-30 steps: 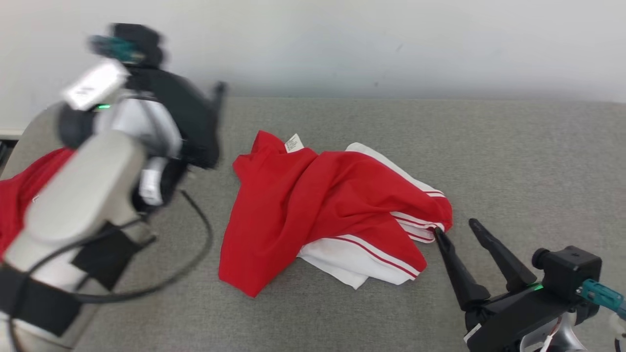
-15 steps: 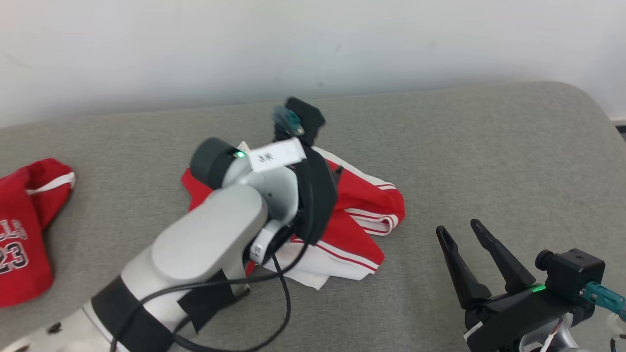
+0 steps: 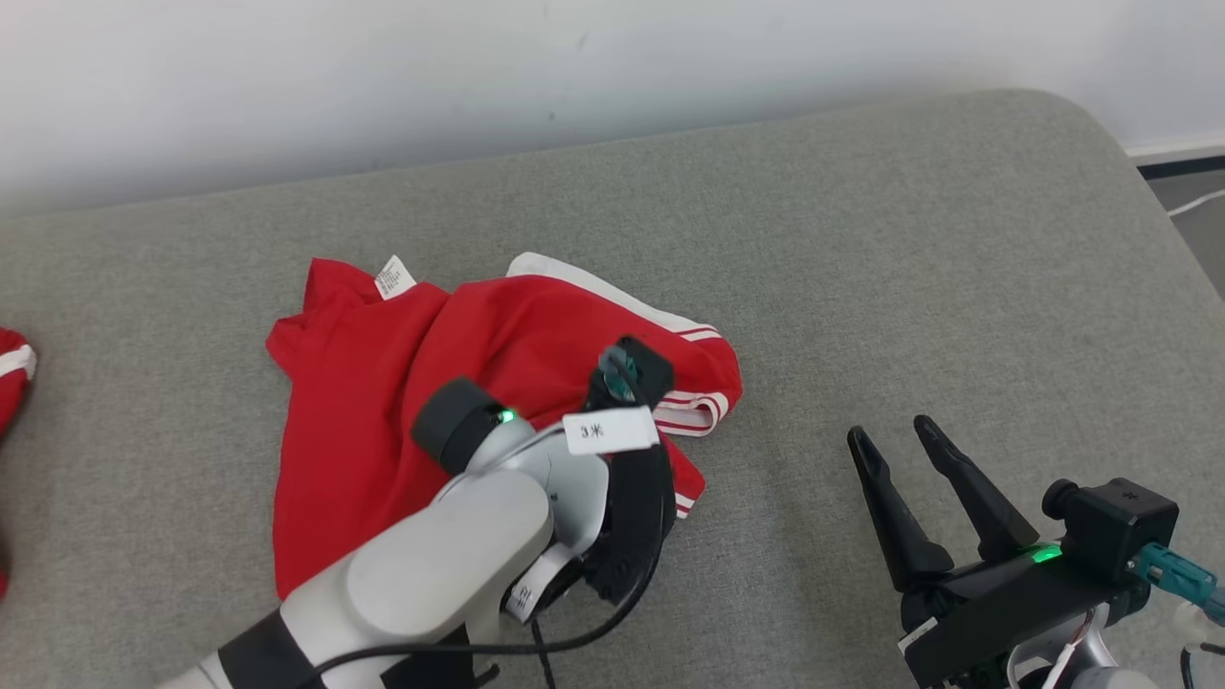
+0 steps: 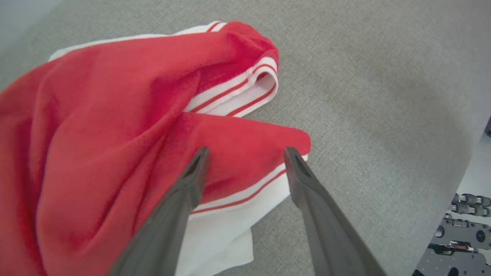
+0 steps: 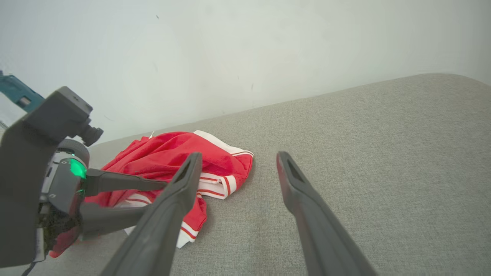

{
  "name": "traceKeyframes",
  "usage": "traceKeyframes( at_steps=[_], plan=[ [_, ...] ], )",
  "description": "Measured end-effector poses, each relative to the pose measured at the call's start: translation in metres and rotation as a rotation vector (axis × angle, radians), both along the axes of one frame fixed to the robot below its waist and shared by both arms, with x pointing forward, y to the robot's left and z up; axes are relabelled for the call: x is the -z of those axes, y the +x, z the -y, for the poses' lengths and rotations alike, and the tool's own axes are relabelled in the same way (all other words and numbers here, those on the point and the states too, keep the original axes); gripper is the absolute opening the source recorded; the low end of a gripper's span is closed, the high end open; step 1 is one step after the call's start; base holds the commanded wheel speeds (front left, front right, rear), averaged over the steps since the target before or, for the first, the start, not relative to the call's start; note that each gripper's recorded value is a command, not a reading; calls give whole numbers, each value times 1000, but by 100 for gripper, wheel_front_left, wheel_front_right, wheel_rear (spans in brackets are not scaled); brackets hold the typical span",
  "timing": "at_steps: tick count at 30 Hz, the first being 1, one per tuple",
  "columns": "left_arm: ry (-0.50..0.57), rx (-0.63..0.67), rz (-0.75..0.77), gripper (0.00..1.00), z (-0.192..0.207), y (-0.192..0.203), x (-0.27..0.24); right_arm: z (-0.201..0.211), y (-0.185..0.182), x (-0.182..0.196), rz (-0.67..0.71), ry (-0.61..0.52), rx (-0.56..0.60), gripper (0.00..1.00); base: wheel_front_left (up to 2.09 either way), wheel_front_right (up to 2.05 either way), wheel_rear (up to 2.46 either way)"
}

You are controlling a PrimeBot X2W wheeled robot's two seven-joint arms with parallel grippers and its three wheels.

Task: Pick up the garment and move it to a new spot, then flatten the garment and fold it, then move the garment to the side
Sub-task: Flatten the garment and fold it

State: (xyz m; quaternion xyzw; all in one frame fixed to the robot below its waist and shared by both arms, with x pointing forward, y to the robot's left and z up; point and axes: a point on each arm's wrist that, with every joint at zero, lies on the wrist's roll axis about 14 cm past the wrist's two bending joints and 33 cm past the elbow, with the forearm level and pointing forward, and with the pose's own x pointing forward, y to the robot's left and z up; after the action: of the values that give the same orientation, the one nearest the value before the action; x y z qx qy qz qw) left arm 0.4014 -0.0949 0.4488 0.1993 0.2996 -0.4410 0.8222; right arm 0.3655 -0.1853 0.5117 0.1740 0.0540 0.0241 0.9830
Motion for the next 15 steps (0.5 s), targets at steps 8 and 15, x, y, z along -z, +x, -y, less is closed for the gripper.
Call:
traceKeyframes(
  at_steps=[8,15],
  plan=[
    [79,29,-17,100,-9,-10,32,-2,0,4,-14,2,-3,100,0,0,0],
    [119,2,-33,18,-26,-8,52,-1,-1,5,-17,3,1,100,0,0,0]
  ],
)
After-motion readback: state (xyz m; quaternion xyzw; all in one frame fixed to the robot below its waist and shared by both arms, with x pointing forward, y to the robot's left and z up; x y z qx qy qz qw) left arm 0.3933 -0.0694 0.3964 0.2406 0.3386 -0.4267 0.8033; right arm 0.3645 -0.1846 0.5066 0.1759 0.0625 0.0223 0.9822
